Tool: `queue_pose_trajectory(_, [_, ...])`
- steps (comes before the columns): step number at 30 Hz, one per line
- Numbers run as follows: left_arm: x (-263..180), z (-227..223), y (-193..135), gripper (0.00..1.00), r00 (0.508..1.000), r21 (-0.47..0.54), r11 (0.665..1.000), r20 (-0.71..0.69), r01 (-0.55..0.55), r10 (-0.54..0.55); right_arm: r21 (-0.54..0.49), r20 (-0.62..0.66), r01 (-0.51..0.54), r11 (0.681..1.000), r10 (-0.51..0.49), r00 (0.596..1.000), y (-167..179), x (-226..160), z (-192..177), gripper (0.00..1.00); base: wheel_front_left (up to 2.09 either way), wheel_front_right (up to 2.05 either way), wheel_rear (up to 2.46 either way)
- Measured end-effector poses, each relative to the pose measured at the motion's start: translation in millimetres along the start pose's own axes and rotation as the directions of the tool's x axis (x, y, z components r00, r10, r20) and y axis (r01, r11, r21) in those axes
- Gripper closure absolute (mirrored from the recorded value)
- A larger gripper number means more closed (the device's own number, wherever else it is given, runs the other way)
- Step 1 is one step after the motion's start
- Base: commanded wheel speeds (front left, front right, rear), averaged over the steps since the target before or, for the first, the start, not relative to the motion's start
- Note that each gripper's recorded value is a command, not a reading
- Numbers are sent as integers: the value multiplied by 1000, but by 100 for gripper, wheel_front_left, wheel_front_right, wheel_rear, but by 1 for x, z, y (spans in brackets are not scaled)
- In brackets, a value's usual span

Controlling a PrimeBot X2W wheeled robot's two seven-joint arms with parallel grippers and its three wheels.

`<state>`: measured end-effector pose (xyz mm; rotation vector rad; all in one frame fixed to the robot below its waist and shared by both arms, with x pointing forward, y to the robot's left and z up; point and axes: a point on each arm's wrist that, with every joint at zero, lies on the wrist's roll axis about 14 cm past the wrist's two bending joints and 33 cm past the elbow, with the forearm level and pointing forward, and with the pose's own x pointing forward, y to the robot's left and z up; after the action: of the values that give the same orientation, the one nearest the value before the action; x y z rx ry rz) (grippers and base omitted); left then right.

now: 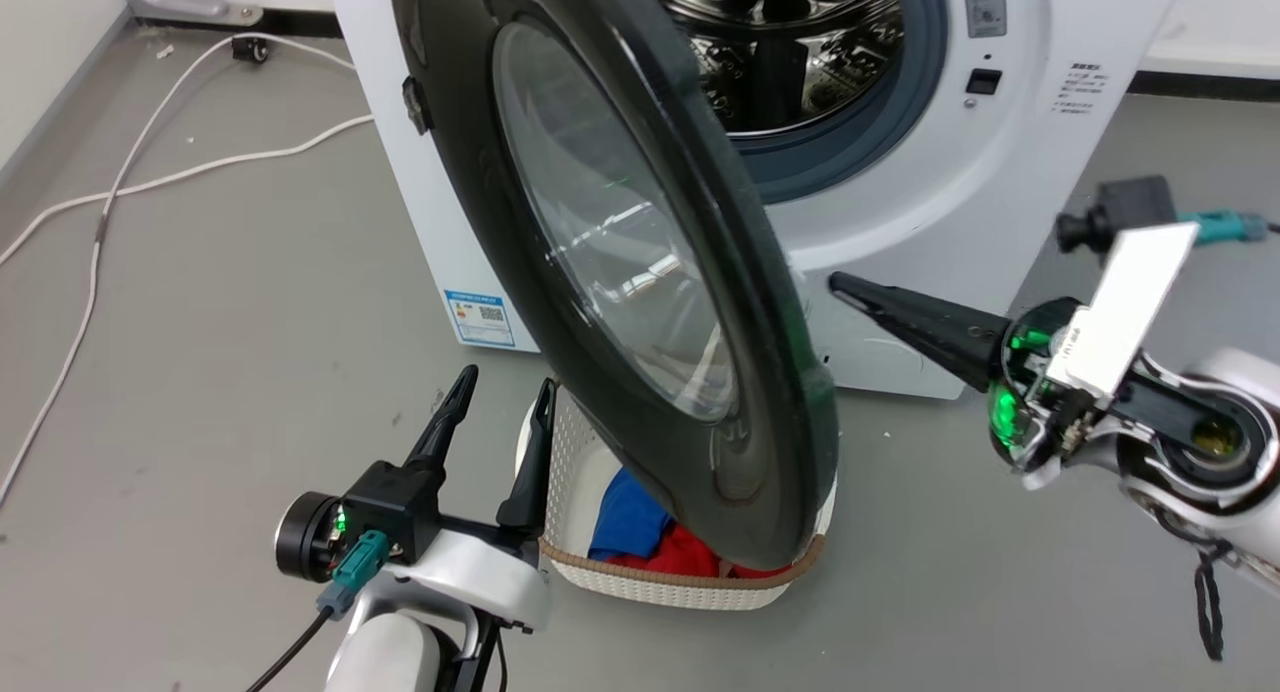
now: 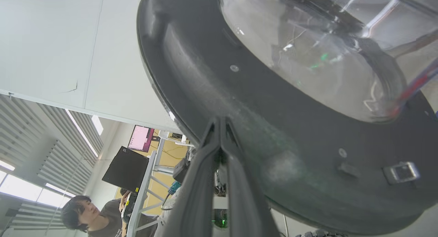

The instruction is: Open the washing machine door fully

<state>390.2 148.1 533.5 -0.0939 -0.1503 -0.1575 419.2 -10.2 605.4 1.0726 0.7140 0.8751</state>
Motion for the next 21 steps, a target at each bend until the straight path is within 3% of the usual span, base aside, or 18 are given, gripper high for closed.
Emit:
queue_pose_trajectory(8, [-3,2,-5,0,1000,3,1000,6,13,-13,126,306,-2,992,-37,951,-22,-50,20,100,0,0,0])
queue_pose_trajectory(14, [-6,6,-6,0,1000,8,1000,15,18,-18,244,477,-1,970,-119,871,-53,-94,15,100,0,0,0])
queue_pose_trajectory(15, [-7,6,-6,0,1000,9,1000,16,18,-18,253,502,5,967,-136,854,-59,-101,14,82,0,0,0])
queue_pose_trajectory(16, [-8,7,-5,0,1000,10,1000,17,16,-16,255,523,22,967,-158,837,-66,-110,11,55,0,0,0])
queue_pose_trajectory(17, [-9,7,-5,0,1000,10,1000,17,15,-15,262,546,36,964,-179,819,-74,-118,10,0,0,0,0])
queue_pose_trajectory(21, [-10,10,-2,0,1000,16,1000,25,11,-11,239,636,93,967,-228,737,-93,-146,10,0,0,0,0])
